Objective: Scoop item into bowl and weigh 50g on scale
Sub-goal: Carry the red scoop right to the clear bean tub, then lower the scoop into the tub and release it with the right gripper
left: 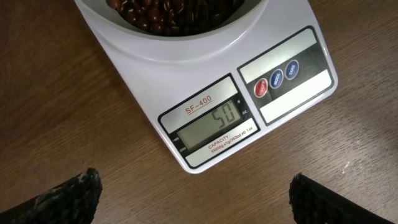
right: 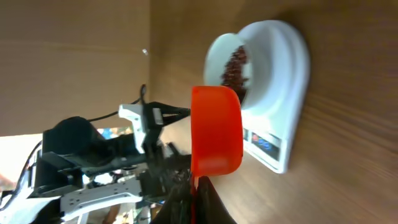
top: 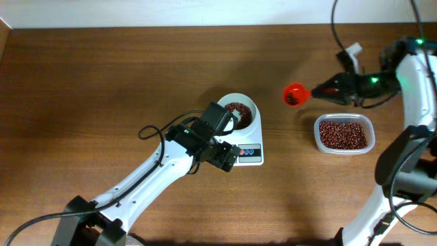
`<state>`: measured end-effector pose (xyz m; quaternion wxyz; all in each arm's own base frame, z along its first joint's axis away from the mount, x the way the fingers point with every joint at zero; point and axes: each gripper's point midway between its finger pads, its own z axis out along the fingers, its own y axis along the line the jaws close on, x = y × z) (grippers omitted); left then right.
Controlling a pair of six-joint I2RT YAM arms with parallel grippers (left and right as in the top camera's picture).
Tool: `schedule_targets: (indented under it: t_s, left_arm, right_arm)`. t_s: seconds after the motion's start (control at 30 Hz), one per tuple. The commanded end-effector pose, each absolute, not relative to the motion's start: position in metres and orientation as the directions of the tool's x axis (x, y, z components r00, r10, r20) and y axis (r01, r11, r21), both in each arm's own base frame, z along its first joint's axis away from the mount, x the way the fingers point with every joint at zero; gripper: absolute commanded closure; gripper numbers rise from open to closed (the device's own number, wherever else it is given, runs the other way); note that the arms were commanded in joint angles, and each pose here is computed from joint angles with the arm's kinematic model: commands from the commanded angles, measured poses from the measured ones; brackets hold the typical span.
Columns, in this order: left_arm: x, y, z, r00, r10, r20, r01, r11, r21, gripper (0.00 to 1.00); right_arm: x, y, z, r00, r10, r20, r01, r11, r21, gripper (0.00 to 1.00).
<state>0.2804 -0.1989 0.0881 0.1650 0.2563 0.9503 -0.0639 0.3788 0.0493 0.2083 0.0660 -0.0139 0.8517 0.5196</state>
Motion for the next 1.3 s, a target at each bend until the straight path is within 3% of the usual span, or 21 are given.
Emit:
schedule_targets:
  t_s: [0.0, 0.2, 0.37, 0.47, 0.73, 0.83, 1.03, 1.17, 1.27]
  left_arm:
    - [0.280, -0.199, 0.092, -0.813, 0.460, -0.358, 0.504, 0.863, -0.035, 0.01]
    - [0.280, -0.199, 0.092, -0.813, 0.460, -0.358, 0.504, 0.863, -0.035, 0.01]
    - [0.280, -0.199, 0.092, -0.813, 0.460, -0.358, 0.504, 0.863, -0.035, 0.01]
    - [0.280, -0.199, 0.092, -0.813, 0.460, -0.358, 0.504, 0.863, -0.035, 0.01]
    - [0.280, -0.199, 0.092, -0.812, 0.460, -0.358, 0.504, 0.863, -0.035, 0.01]
    - [0.280, -0.199, 0.092, -0.813, 0.460, -0.358, 0.504, 0.863, -0.035, 0.01]
    - [0.280, -0.199, 0.092, -0.813, 0.460, -0.358, 0.504, 0.863, -0.035, 0.01]
    - [0.280, -0.199, 0.092, -0.813, 0.459, -0.358, 0.503, 0.863, -0.035, 0.01]
    - [0.280, -0.200, 0.092, -0.812, 0.460, -0.358, 0.504, 0.863, -0.035, 0.01]
  right_arm:
    - [0.370, 0.013, 0.205, -0.988, 0.058, -0.144, -0.085, 0.574, 0.814, 0.96]
    - [0.354, -0.055, 0.184, -0.983, 0.169, -0.067, 0.068, 0.682, 0.728, 0.96]
    - [0.331, -0.103, 0.150, -0.944, 0.305, 0.125, 0.328, 0.824, 0.463, 0.96]
    - [0.333, -0.102, 0.146, -0.943, 0.307, 0.131, 0.333, 0.843, 0.421, 0.96]
    - [0.328, -0.103, 0.133, -0.919, 0.345, 0.189, 0.370, 0.921, 0.119, 0.96]
    - [0.335, -0.088, 0.132, -0.937, 0.300, 0.179, 0.320, 0.942, 0.099, 0.96]
    - [0.341, -0.075, 0.130, -0.945, 0.285, 0.162, 0.284, 0.958, -0.028, 0.96]
    - [0.342, -0.081, 0.133, -0.941, 0.314, 0.129, 0.285, 0.938, -0.199, 0.96]
    - [0.346, -0.074, 0.136, -0.950, 0.290, 0.116, 0.262, 0.942, -0.210, 0.96]
